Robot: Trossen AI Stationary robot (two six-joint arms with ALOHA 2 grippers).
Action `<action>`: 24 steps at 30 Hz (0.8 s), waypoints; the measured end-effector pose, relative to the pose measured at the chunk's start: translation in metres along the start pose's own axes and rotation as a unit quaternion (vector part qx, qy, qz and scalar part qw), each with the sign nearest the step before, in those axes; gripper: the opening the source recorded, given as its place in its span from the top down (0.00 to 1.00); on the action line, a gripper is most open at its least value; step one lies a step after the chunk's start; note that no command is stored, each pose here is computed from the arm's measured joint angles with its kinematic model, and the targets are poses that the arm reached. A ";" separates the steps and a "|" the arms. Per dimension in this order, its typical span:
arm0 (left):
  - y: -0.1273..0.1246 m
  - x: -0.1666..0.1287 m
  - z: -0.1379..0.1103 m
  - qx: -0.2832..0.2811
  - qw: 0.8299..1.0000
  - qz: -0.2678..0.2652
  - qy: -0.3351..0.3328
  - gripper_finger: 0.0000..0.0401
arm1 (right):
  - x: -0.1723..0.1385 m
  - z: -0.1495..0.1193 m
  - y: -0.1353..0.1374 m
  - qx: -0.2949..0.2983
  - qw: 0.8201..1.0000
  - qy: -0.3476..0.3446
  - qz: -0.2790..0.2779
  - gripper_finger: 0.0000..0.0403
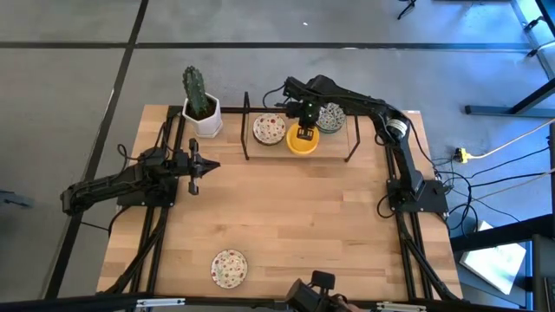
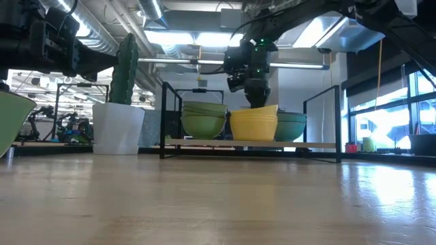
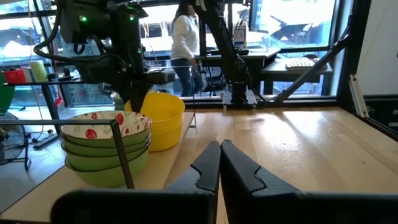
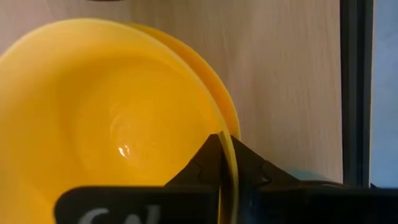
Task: Pick & Place Mini bowls
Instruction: Stack the yellow bowl on top of the yellow bowl on the shelf
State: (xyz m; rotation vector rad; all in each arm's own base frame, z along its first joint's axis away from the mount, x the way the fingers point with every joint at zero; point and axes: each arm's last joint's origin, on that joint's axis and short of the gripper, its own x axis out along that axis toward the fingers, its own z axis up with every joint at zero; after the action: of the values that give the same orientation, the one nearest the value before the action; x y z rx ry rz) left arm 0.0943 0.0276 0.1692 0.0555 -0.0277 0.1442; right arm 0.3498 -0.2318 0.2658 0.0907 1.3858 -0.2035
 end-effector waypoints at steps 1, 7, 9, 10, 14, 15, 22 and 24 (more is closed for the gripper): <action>0.000 0.000 0.000 -0.001 1.000 0.000 0.000 0.99 | 0.000 0.000 0.000 0.000 1.000 0.001 0.001 0.96; 0.000 0.000 0.000 -0.004 1.000 0.000 0.000 0.99 | 0.000 -0.002 0.001 0.000 1.000 0.011 0.005 0.89; 0.000 0.000 0.000 -0.004 1.000 0.000 0.000 0.99 | 0.000 -0.003 0.001 0.000 1.000 0.016 0.007 0.86; 0.000 0.000 0.000 -0.004 1.000 0.000 0.000 0.99 | 0.000 -0.004 0.002 0.000 1.000 0.019 0.008 0.85; 0.000 0.000 0.000 -0.011 1.000 0.000 0.000 0.99 | 0.000 -0.004 0.002 0.005 1.000 0.021 0.009 0.80; 0.000 0.000 0.000 -0.012 1.000 0.000 0.000 0.99 | 0.000 -0.004 0.002 0.006 1.000 0.021 0.008 0.78; 0.000 0.000 0.000 -0.013 1.000 0.000 0.000 0.98 | -0.010 -0.002 0.001 0.015 1.000 0.015 0.005 0.72; 0.000 0.000 0.000 -0.013 1.000 0.000 0.000 0.99 | -0.016 -0.001 0.001 0.021 1.000 0.012 0.004 0.72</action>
State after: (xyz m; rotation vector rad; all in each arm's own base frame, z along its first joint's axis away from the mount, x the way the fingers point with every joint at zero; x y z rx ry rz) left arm 0.0943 0.0277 0.1690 0.0293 -0.0293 0.1436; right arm 0.3458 -0.2291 0.2815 0.1347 1.4052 -0.2252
